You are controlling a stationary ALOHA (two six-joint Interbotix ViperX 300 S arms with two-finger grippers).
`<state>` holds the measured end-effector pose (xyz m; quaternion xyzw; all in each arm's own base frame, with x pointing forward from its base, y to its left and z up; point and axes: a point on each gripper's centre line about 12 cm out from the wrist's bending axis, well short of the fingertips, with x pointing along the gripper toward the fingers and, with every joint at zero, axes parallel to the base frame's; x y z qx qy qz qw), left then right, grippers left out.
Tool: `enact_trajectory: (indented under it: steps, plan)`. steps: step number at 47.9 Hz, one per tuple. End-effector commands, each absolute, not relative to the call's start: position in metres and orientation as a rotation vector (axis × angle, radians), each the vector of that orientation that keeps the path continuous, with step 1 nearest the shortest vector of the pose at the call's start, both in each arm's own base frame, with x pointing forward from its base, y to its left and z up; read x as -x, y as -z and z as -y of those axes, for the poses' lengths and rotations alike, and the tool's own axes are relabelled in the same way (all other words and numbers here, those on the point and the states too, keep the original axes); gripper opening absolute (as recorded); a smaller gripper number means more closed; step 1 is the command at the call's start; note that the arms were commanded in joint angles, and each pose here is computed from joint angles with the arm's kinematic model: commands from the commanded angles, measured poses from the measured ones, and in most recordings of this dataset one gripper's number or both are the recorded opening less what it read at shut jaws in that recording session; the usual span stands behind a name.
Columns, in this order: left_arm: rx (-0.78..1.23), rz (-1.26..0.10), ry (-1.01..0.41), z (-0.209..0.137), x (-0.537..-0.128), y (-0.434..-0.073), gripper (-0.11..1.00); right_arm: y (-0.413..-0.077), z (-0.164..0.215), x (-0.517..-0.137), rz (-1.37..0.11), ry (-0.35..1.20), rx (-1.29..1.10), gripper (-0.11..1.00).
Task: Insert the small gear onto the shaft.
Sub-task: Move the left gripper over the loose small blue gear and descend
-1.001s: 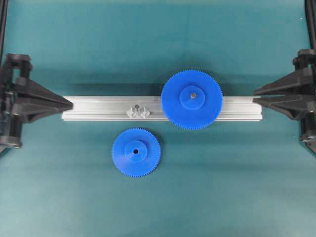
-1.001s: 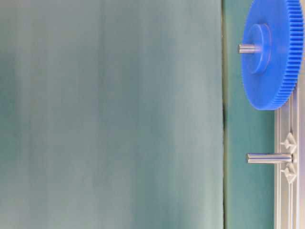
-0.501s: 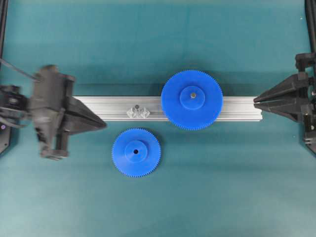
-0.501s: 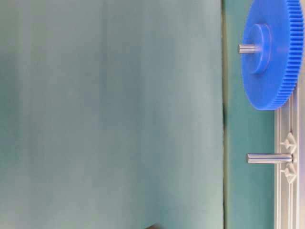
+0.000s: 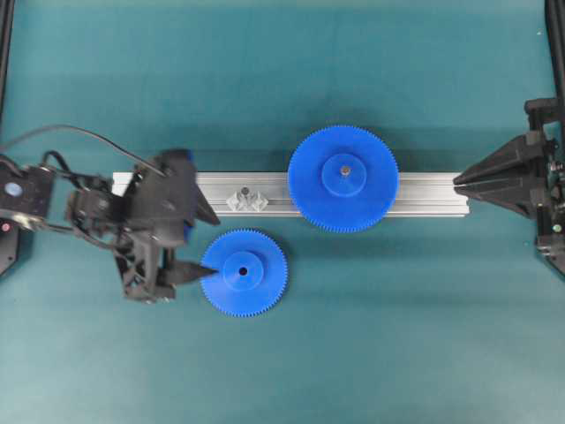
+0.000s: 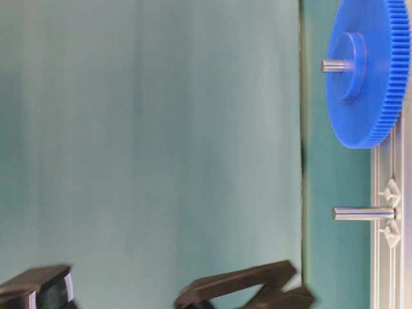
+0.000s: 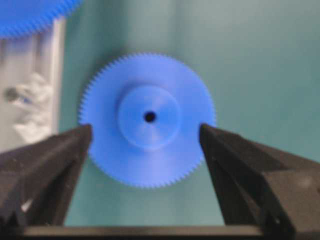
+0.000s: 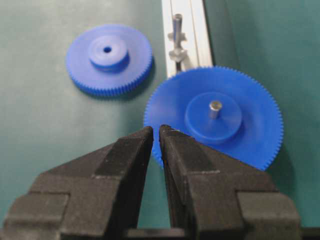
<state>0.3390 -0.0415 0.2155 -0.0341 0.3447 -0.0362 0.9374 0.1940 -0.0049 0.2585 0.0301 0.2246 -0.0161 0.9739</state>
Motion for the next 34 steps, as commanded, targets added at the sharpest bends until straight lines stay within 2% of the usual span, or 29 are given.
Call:
enact_trajectory:
  steps: [1, 23, 34]
  plan:
    - [0.059, -0.697, 0.093, 0.049, -0.35, -0.219, 0.9, -0.27, 0.007, -0.197, -0.425, 0.043, -0.056, 0.28]
    - [0.01, -0.865, 0.099, 0.057, -0.388, -0.168, 0.9, -0.265, 0.009, -0.192, -0.454, 0.051, -0.057, 0.28]
    - [-0.034, -0.922, 0.112, 0.058, -0.398, -0.153, 0.9, -0.263, 0.008, -0.19, -0.464, 0.051, -0.057, 0.28]
